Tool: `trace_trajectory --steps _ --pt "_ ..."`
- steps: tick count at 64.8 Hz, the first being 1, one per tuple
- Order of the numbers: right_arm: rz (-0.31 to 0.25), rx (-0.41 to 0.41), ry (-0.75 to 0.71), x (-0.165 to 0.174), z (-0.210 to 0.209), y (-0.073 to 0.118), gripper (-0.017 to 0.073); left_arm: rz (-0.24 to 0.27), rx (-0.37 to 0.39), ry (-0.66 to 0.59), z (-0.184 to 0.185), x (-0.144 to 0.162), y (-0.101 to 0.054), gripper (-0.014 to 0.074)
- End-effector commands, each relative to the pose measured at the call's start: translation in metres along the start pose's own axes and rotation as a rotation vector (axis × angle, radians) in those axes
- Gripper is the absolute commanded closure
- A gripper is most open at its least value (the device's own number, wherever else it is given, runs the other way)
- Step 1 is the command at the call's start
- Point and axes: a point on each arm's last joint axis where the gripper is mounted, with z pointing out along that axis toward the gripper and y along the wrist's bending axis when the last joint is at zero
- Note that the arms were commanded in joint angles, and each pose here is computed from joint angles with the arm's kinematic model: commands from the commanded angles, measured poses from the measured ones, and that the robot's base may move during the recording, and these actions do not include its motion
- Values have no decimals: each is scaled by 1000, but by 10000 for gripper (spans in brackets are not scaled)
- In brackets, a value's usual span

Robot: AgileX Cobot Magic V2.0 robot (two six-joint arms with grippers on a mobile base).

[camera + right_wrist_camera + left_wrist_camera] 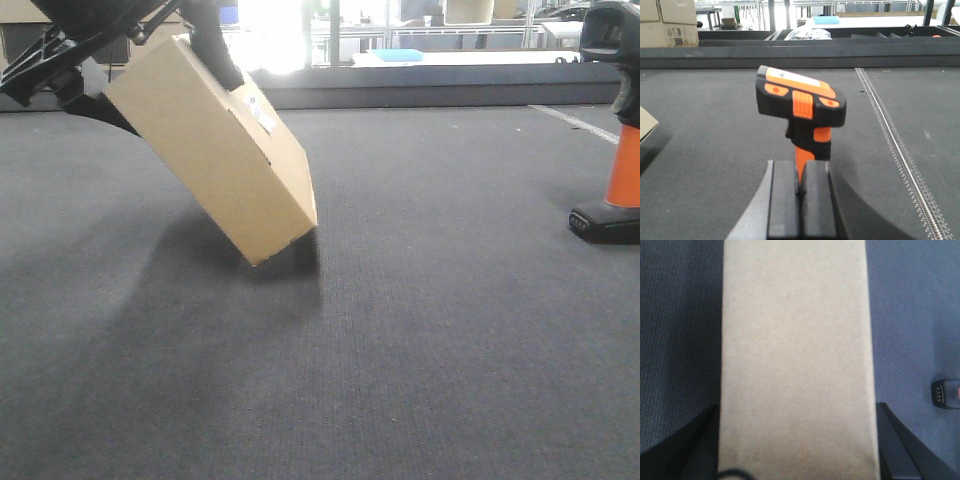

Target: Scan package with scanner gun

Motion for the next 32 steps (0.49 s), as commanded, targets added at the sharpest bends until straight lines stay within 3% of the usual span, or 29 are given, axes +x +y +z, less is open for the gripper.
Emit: trace_trajectory --steps 1,32 --pt "-24 8 32 2 12 -1 713 -5 19 -21 -3 -1 -4 610" --pt "-49 55 1 32 80 -7 713 -4 18 -22 -3 -1 -4 610"
